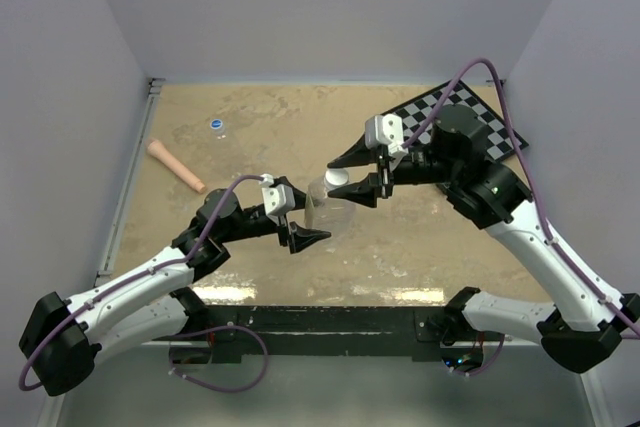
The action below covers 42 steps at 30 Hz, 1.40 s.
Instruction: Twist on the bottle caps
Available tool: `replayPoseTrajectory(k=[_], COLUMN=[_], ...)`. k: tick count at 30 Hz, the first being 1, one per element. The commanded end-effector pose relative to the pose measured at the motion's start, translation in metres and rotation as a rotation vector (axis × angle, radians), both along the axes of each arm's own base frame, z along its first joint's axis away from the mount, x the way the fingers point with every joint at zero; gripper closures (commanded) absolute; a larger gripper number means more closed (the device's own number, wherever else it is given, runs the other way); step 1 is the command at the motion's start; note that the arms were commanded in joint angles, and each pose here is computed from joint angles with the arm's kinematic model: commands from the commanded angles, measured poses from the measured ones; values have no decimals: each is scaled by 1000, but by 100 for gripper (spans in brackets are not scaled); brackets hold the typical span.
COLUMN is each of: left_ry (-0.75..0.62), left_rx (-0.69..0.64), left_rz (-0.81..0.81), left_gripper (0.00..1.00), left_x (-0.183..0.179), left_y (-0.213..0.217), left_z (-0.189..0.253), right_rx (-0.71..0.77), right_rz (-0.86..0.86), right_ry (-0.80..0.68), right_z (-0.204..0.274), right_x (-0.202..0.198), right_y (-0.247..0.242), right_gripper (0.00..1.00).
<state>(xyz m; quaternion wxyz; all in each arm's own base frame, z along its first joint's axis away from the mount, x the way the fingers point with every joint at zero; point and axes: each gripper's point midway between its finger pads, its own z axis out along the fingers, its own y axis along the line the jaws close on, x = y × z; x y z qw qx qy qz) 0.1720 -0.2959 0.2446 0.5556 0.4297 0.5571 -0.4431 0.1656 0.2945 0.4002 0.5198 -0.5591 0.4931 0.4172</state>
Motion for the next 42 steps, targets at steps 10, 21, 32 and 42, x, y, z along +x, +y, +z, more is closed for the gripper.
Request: replayPoseTrajectory(k=[10,21,32,42], left_ry=[-125,-130,-138,-144], left_rx=[-137,-139,-136,-132], left_rz=[2,-26,-54,-64], left_gripper=[100,100,100,100], left_x=[-1,-6,-9,-9], left_y=[0,0,-4,-6], left_z=[55,56,58,60], right_rx=[101,110,111,111], right_rz=[-57,2,77,95], right_ry=[-28,-5,20,31], right_z=[34,31,26,25], right_x=[-9,-14,-17,-17], right_y=[-13,-6,4,7], right_gripper=[34,34,39,46])
